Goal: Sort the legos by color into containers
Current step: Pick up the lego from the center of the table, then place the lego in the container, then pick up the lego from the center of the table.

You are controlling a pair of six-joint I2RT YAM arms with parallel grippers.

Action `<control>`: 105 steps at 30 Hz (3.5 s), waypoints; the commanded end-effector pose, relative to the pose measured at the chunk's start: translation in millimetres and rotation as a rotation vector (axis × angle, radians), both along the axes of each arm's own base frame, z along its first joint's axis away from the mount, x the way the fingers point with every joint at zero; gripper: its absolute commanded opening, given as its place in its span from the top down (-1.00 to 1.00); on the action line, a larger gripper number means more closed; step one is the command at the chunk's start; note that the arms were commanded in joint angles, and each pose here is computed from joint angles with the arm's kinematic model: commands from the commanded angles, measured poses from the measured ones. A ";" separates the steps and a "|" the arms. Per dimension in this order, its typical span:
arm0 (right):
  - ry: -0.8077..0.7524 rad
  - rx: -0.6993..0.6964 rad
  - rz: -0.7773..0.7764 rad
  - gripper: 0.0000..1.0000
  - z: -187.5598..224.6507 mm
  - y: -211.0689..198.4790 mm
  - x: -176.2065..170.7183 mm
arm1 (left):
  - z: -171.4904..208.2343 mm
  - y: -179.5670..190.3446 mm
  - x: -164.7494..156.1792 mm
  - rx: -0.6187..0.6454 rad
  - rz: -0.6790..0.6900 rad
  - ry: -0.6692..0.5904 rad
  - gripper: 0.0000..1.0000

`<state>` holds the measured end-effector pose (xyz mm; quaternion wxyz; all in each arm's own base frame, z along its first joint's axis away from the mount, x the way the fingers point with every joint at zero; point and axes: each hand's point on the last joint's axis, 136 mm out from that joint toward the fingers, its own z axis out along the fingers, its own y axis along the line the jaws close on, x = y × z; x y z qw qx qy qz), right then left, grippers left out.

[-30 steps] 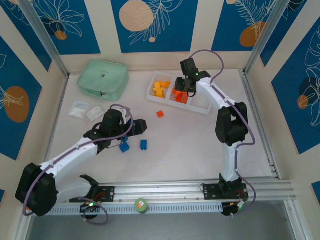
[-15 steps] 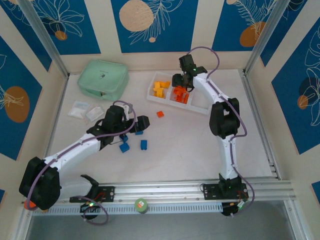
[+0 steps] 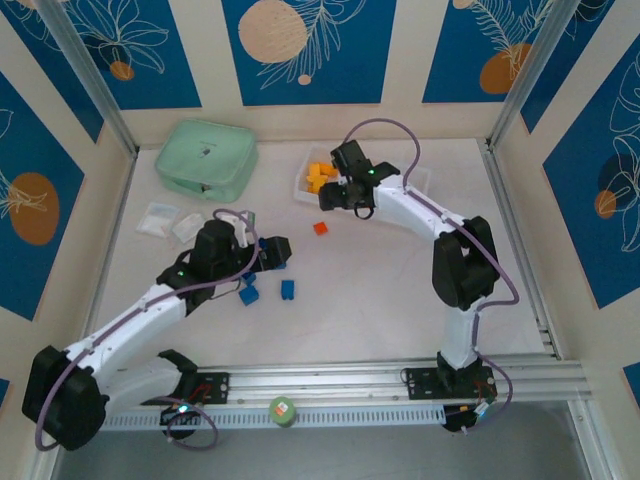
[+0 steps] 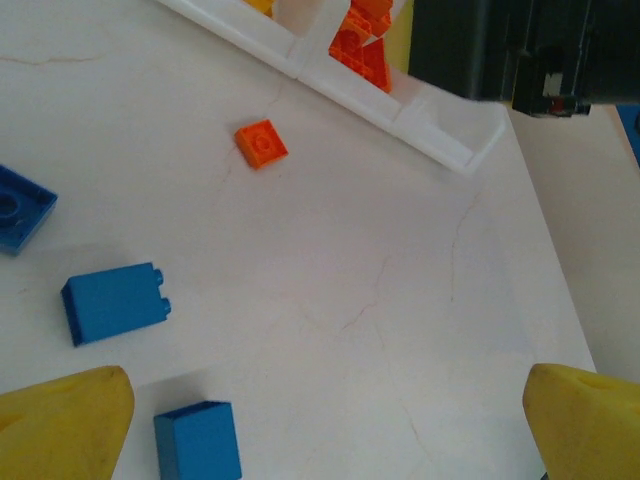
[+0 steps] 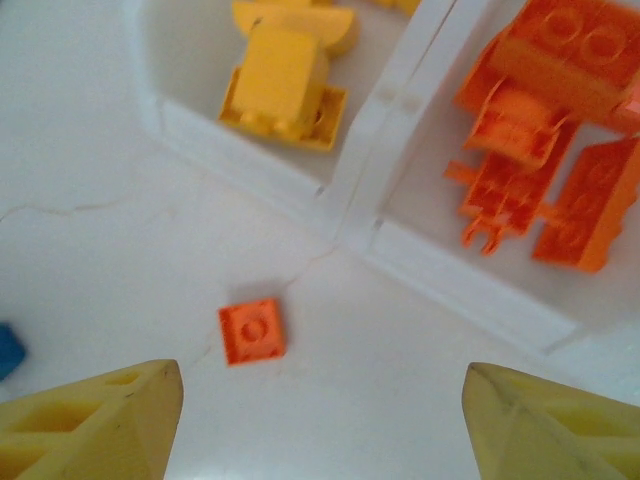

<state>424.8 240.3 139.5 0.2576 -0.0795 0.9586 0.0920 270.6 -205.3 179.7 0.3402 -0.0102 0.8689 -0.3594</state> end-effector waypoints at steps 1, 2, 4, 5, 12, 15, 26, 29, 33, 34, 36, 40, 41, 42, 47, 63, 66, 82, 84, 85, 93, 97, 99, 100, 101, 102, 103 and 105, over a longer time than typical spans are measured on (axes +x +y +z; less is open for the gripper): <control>0.039 0.070 -0.016 -0.52 0.0 11.9 -18.8 | -10.5 17.2 -7.3 0.021 0.054 0.023 -0.99; 0.050 0.082 -0.015 -0.53 -3.5 17.0 -24.2 | -13.1 20.1 -9.7 0.020 0.065 0.024 -0.99; 0.064 0.077 -0.016 -0.55 -12.5 24.8 -32.4 | -17.9 25.3 -14.2 0.014 0.086 0.030 -0.99; 0.070 0.064 -0.024 -0.57 -18.0 26.5 -34.4 | -18.8 28.0 -15.8 0.011 0.096 0.029 -0.99; 0.105 -0.004 -0.051 -0.62 -54.4 42.6 -34.9 | -28.3 43.5 -29.1 0.016 0.144 0.037 -0.99; 0.106 -0.023 -0.053 -0.62 -63.8 47.3 -28.5 | -28.0 50.1 -32.1 0.033 0.161 0.028 -0.99; 0.081 -0.110 0.035 -0.31 -92.3 55.1 4.8 | -31.1 57.5 -33.3 0.051 0.188 0.025 -0.99; 0.088 -0.127 0.041 -0.28 -100.2 50.5 10.0 | -32.2 56.8 -32.0 0.051 0.188 0.026 -0.99; 0.122 -0.119 0.069 -0.20 -112.7 51.8 10.5 | -32.8 55.0 -29.0 0.053 0.187 0.023 -0.99; 0.123 -0.127 0.073 -0.18 -114.9 51.6 10.7 | -34.1 54.5 -28.5 0.055 0.185 0.027 -0.99; 0.128 -0.130 0.077 -0.14 -118.0 51.5 10.0 | -35.4 53.8 -27.0 0.056 0.185 0.031 -0.99; 0.132 -0.124 0.088 0.01 -119.2 52.8 7.3 | -38.7 50.5 -24.8 0.054 0.178 0.042 -0.99; 0.130 -0.126 0.090 0.05 -118.4 53.1 6.9 | -39.1 49.8 -24.4 0.053 0.176 0.044 -0.99; 0.127 -0.125 0.092 0.10 -116.8 53.1 6.8 | -39.3 49.2 -24.0 0.053 0.174 0.045 -0.99; 0.110 -0.096 0.097 0.31 -101.4 54.6 4.3 | -37.2 46.6 -23.3 0.043 0.166 0.044 -0.99; -0.060 -0.035 -0.031 0.46 -0.7 -6.2 35.0 | -20.2 21.0 -2.5 0.038 0.078 0.032 -0.99; -0.072 -0.049 -0.100 0.45 -1.3 -33.9 55.8 | -21.0 13.4 4.2 0.038 0.057 0.040 -0.99; -0.127 -0.094 -0.188 -0.20 2.8 -73.2 128.2 | -21.9 -7.7 28.2 0.031 0.017 0.058 -0.99; -0.138 -0.081 -0.172 -0.23 10.0 -67.4 121.6 | -21.4 -7.5 27.5 0.030 0.016 0.058 -0.99; -0.141 -0.076 -0.165 -0.25 12.4 -64.1 116.2 | -21.4 -6.7 26.7 0.030 0.018 0.058 -0.99; -0.098 -0.038 -0.063 -0.38 11.8 -23.4 53.8 | -24.1 6.4 11.6 0.027 0.048 0.062 -0.99; -0.038 -0.009 0.010 -0.42 3.7 4.4 16.6 | -25.5 19.8 -1.5 0.039 0.076 0.064 -0.99; -0.014 -0.004 0.038 -0.45 0.3 16.4 0.2 | -25.7 27.2 -8.9 0.047 0.091 0.062 -0.99; -0.002 0.005 0.057 -0.45 -0.9 23.7 -8.8 | -26.1 32.0 -13.1 0.054 0.101 0.062 -0.99; 0.010 0.014 0.075 -0.47 -2.3 31.3 -17.4 | -26.0 36.6 -17.1 0.060 0.110 0.059 -0.99; 0.023 0.018 0.085 -0.47 -4.2 37.1 -24.5 | -25.8 40.4 -20.8 0.065 0.118 0.054 -0.99; 0.039 0.027 0.103 -0.48 -6.7 45.5 -32.6 | -27.2 45.4 -25.2 0.074 0.128 0.054 -0.99; 0.076 0.042 0.128 -0.49 -13.6 59.7 -46.6 | -27.3 54.2 -32.3 0.084 0.150 0.050 -0.99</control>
